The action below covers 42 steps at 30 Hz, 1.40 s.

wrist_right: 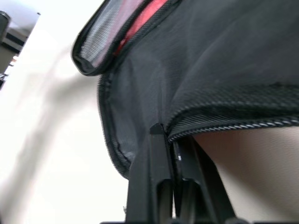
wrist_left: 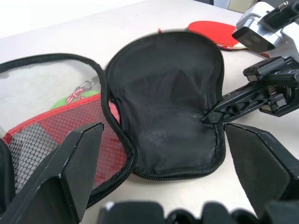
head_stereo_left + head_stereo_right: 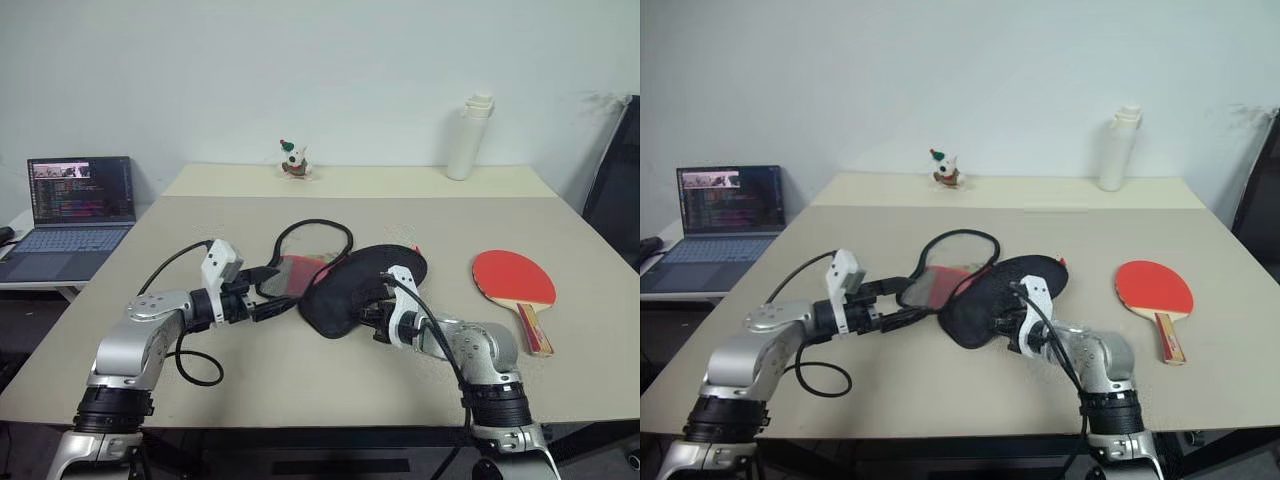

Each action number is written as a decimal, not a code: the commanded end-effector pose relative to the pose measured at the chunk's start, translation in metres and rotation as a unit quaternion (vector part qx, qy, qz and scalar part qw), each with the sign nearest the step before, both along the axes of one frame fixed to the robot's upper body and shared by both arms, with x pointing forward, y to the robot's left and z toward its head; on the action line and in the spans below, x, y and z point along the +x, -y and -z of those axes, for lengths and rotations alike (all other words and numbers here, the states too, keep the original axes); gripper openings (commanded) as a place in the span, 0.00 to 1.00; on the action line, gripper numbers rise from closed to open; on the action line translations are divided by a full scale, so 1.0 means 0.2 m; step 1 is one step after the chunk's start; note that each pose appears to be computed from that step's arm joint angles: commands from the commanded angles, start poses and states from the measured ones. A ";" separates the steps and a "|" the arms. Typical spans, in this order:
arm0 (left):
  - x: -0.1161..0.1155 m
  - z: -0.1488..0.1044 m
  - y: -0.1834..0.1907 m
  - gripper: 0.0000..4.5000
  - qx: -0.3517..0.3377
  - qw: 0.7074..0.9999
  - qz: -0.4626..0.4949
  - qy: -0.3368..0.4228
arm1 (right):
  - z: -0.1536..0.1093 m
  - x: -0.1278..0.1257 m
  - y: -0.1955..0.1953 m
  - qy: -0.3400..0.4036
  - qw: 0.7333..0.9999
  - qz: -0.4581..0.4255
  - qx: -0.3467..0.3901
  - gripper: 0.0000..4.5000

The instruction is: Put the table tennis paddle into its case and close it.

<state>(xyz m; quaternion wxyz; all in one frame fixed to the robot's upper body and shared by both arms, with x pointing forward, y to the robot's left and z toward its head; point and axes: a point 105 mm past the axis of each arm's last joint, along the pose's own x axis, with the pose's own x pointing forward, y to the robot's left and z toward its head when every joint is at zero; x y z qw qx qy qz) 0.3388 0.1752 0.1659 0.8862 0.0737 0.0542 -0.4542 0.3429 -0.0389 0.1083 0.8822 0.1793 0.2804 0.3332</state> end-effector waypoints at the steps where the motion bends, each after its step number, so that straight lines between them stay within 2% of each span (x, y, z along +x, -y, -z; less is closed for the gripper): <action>1: -0.02 -0.05 0.03 1.00 -0.004 1.000 0.009 0.021 | -0.13 -0.03 0.04 0.024 0.999 -0.030 0.011 0.01; 8: -0.03 -0.04 0.03 1.00 -0.003 1.000 0.010 0.016 | -0.11 -0.11 0.26 -0.006 0.997 -0.067 -0.045 0.01; 13: -0.03 -0.04 0.03 1.00 0.000 1.000 0.011 0.014 | -0.06 -0.10 0.41 -0.023 0.993 -0.072 -0.088 0.01; 18: -0.03 -0.04 0.04 1.00 0.003 1.000 0.013 0.015 | -0.05 -0.04 0.57 -0.027 0.988 -0.068 -0.139 0.01; 26: -0.03 -0.02 0.06 1.00 0.005 1.000 0.018 0.014 | -0.05 0.05 0.70 -0.020 0.979 -0.074 -0.188 0.01; 36: -0.04 -0.03 0.07 1.00 0.007 0.999 0.030 0.015 | -0.08 0.13 0.74 -0.014 0.980 -0.062 -0.190 0.01; 39: -0.04 -0.03 0.08 1.00 0.009 0.999 0.038 0.017 | -0.10 0.15 0.75 -0.006 0.980 -0.055 -0.192 0.15; 42: -0.05 -0.03 0.10 1.00 0.006 0.999 0.045 0.019 | -0.11 0.17 0.76 0.001 0.980 -0.044 -0.195 0.38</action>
